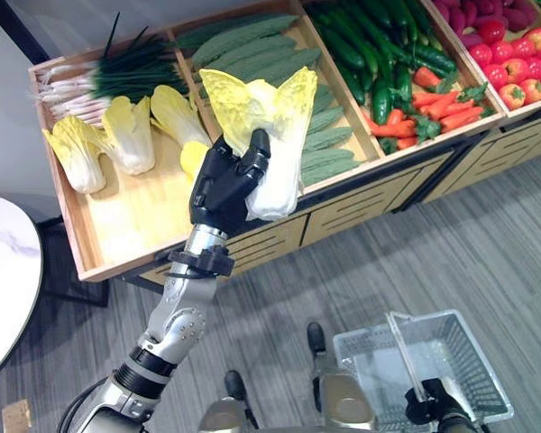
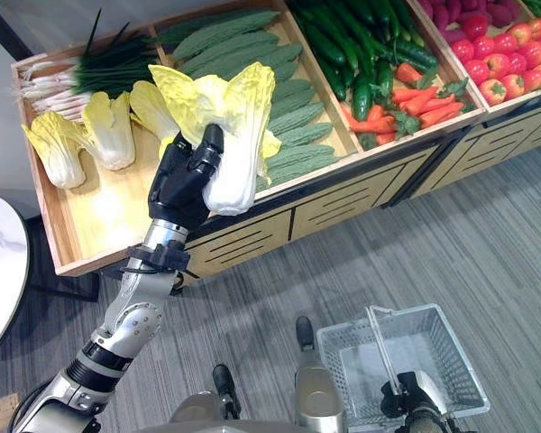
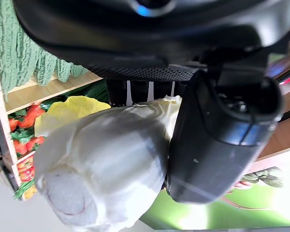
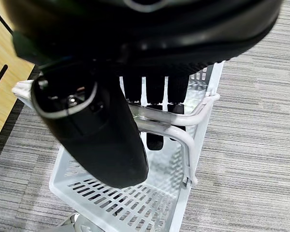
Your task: Get the vegetables into the basket
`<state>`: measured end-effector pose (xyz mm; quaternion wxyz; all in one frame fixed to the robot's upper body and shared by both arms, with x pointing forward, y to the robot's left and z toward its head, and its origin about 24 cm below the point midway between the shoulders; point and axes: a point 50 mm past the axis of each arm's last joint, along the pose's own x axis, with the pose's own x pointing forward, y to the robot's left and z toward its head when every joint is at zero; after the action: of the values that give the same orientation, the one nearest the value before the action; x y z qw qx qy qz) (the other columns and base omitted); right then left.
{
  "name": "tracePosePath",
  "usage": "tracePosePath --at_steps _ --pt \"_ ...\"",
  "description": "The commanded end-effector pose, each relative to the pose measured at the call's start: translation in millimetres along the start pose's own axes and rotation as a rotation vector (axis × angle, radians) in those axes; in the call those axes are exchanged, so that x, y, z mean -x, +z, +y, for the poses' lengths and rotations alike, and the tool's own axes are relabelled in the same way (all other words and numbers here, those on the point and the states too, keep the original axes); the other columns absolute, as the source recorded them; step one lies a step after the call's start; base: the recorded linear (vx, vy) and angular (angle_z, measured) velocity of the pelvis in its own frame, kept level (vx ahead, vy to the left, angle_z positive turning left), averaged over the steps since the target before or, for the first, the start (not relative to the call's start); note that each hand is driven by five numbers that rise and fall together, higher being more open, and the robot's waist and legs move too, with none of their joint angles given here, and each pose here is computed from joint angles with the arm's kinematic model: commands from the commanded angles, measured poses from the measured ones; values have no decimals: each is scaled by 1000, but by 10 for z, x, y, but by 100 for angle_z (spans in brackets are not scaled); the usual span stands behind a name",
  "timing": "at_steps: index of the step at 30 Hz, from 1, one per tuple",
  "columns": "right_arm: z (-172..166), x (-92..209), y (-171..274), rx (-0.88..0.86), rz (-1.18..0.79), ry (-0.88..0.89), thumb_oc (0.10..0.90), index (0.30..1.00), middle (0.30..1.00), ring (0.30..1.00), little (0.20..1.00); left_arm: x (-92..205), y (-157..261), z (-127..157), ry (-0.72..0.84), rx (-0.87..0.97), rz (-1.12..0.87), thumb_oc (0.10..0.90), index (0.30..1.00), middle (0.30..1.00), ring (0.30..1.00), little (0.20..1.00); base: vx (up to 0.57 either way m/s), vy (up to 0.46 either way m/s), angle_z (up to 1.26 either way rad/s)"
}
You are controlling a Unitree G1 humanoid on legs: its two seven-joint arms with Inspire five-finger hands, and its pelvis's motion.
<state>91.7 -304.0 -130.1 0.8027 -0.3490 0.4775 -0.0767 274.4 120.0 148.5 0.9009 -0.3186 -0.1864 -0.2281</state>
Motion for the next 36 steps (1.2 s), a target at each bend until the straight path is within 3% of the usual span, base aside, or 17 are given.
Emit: tracePosePath --at_steps 1,14,25,36 --pt "-81 -6 20 -21 -29 -39 400 300 300 300 300 -175 317 -362 -263 -30 -150 400 300 300 300 300 -22 151 -13" --pt "56 5 92 -4 -49 3 400 300 300 300 300 -173 372 -248 -253 -101 -132 400 300 300 300 300 -71 126 -53" --pt "78 -6 182 -20 -79 4 400 300 300 300 300 -126 458 -209 -243 -149 -145 400 300 300 300 300 -35 -82 -58" --pt "38 96 -193 -88 42 -25 400 300 300 300 300 -92 341 -157 -200 -113 -109 400 300 300 300 300 -1 -137 -18"
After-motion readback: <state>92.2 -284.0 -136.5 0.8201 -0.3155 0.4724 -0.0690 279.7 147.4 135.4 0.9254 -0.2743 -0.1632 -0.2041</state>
